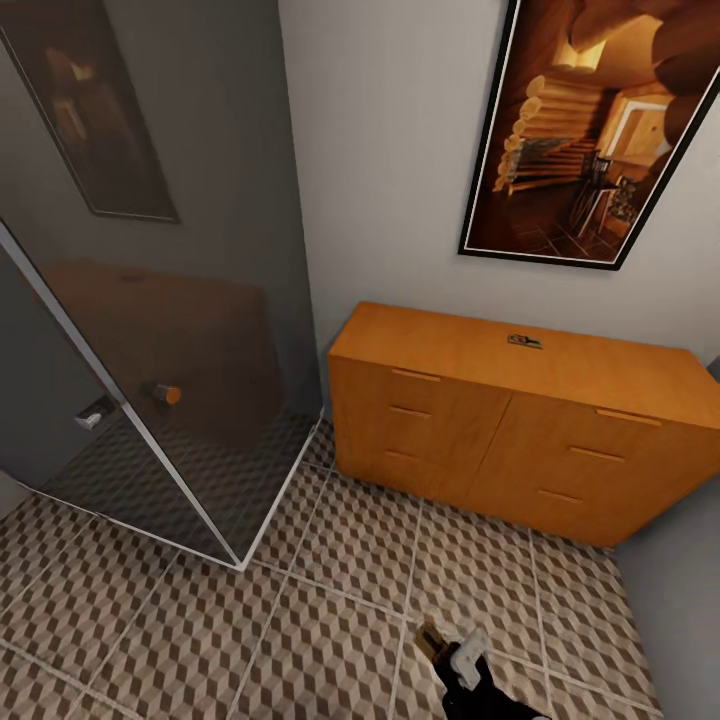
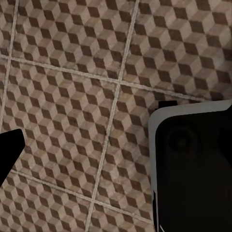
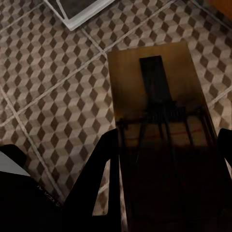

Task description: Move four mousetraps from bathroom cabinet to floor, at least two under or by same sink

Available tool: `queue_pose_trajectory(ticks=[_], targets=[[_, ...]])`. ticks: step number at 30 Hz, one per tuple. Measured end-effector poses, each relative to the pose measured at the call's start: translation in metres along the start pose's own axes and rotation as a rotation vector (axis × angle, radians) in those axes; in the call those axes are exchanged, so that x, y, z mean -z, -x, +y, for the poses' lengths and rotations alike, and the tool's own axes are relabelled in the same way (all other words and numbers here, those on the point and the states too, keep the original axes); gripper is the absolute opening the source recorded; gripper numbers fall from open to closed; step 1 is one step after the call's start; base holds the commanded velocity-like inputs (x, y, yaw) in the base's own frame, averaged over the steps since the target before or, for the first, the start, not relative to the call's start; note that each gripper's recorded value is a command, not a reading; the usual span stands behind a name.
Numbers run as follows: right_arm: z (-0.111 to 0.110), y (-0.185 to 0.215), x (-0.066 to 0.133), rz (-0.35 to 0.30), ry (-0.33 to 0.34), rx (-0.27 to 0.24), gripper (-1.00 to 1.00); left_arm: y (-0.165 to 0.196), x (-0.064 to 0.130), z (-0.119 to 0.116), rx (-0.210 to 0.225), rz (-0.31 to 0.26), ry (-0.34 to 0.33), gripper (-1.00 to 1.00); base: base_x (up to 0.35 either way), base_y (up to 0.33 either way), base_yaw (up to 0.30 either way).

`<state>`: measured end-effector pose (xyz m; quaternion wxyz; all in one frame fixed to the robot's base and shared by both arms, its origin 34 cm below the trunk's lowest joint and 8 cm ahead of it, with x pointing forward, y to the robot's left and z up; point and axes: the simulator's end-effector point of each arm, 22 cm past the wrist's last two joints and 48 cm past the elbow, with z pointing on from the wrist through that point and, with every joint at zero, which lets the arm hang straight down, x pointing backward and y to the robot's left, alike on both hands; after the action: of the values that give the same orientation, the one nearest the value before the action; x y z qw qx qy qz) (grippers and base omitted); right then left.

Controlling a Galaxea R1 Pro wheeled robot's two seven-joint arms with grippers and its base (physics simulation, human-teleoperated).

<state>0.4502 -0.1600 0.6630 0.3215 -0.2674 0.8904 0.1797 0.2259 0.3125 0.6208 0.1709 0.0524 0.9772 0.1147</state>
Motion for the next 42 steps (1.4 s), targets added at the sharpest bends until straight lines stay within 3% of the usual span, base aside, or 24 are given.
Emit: queue_pose_trajectory(ticks=[5, 7, 10, 12, 14, 15, 18, 21, 30, 42], targets=[[0.02, -0.049, 0.029, -0.014, -0.094, -0.029, -1.0, 0.0, 0.0, 0.0, 0.0, 0.0, 0.0, 1.0, 0.0, 0.0, 0.0], [0.022, -0.064, 0.044, -0.037, -0.168, -0.04, -1.0, 0.0, 0.0, 0.0, 0.0, 0.0, 0.0, 1.0, 0.0, 0.0, 0.0], [0.018, -0.069, 0.064, -0.103, -0.286, -0.065, -1.0, 0.0, 0.0, 0.0, 0.0, 0.0, 0.0, 1.0, 0.0, 0.0, 0.0], [0.008, -0.062, 0.08, -0.176, -0.431, -0.097, -1.0, 0.0, 0.0, 0.0, 0.0, 0.0, 0.0, 1.0, 0.0, 0.0, 0.0], [0.001, -0.059, 0.087, -0.2, -0.515, -0.12, -1.0, 0.0, 0.0, 0.0, 0.0, 0.0, 0.0, 1.0, 0.0, 0.0, 0.0], [-0.007, -0.058, 0.096, -0.214, -0.602, -0.146, -1.0, 0.0, 0.0, 0.0, 0.0, 0.0, 0.0, 1.0, 0.0, 0.0, 0.0], [-0.02, -0.059, 0.111, -0.227, -0.747, -0.188, -1.0, 0.0, 0.0, 0.0, 0.0, 0.0, 0.001, 1.0, 0.0, 0.0, 0.0], [-0.019, -0.057, 0.115, -0.232, -0.809, -0.215, -1.0, 0.0, 0.0, 0.0, 0.0, 0.0, 0.0, 1.0, 0.0, 0.0, 0.0], [-0.004, -0.051, 0.11, -0.237, -0.837, -0.258, -1.0, 0.0, 0.0, 0.0, 0.0, 0.0, 0.0, 1.0, 0.0, 0.0, 0.0], [-0.001, -0.051, 0.108, -0.232, -0.834, -0.262, -1.0, 0.0, 0.0, 0.0, 0.0, 0.0, 0.0, 1.0, 0.0, 0.0, 0.0]])
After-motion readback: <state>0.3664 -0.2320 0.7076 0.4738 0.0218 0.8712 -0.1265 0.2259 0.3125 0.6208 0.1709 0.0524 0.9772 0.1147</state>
